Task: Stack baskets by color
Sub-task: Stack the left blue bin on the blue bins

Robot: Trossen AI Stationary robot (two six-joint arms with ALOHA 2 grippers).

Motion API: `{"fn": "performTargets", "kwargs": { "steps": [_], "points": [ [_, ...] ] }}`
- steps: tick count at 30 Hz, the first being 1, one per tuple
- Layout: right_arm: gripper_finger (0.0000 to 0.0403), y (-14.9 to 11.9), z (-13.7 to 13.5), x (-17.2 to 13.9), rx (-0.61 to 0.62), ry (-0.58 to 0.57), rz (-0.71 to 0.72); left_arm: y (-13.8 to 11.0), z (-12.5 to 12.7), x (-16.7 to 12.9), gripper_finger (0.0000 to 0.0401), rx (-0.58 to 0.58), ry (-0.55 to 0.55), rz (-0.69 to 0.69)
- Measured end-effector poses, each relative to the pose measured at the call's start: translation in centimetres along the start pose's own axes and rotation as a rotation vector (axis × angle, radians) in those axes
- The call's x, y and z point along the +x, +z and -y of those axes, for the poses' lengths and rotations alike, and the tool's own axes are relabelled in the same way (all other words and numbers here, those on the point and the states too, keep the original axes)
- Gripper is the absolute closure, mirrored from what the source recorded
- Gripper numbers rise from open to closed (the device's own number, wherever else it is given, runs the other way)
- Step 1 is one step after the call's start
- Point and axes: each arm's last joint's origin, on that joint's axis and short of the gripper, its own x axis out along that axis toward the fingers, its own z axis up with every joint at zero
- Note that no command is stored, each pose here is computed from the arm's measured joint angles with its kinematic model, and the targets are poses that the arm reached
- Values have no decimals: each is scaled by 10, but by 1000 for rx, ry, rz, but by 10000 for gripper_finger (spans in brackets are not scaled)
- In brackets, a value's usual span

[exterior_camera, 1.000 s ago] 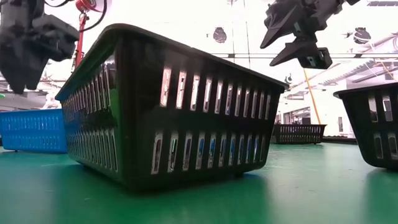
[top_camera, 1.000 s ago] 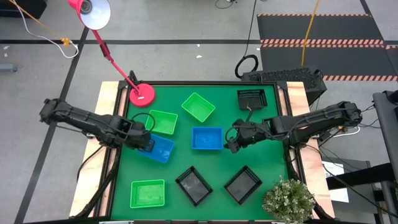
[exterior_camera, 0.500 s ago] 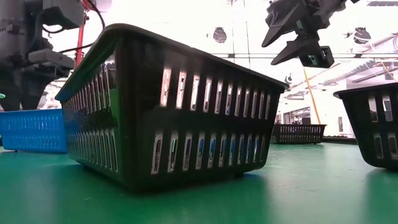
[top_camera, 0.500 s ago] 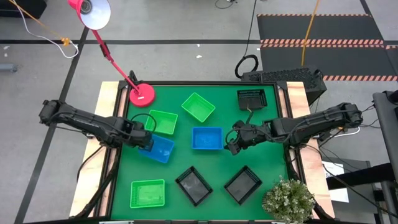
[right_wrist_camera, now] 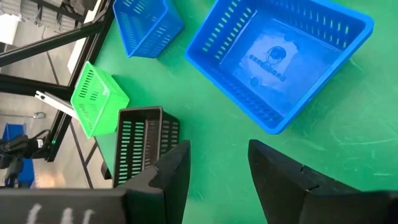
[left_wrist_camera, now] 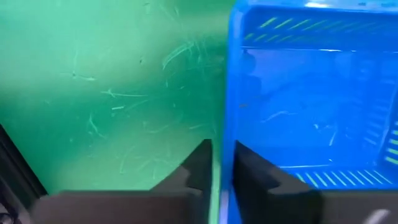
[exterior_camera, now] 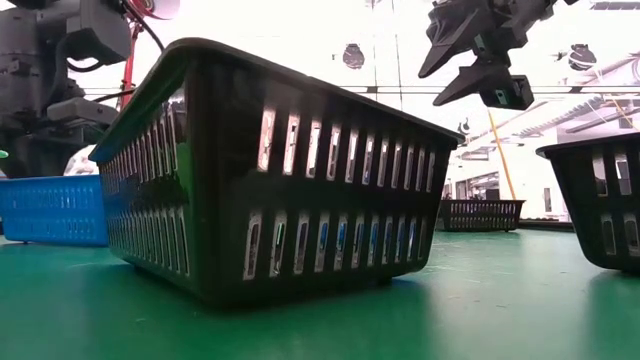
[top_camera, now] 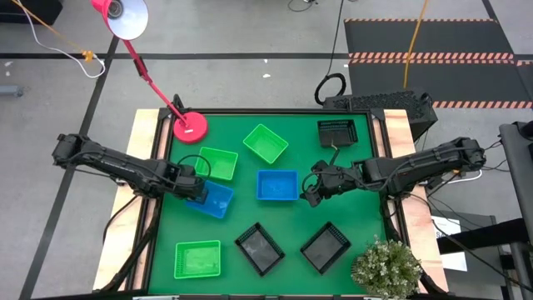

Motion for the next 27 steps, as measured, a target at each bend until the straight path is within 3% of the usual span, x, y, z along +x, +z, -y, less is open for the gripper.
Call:
{"fn": "performTargets", "kwargs": {
  "steps": [3,13,27],
  "points": [
    [248,0,0,0,0,0,0,0,1,0,392,15,-15,1],
    [248,0,0,0,0,0,0,0,10,-6,393,26,-83,-28],
    [248,0,0,0,-11,-3,2,4,35,-48,397,43,-211,7]
  ]
}}
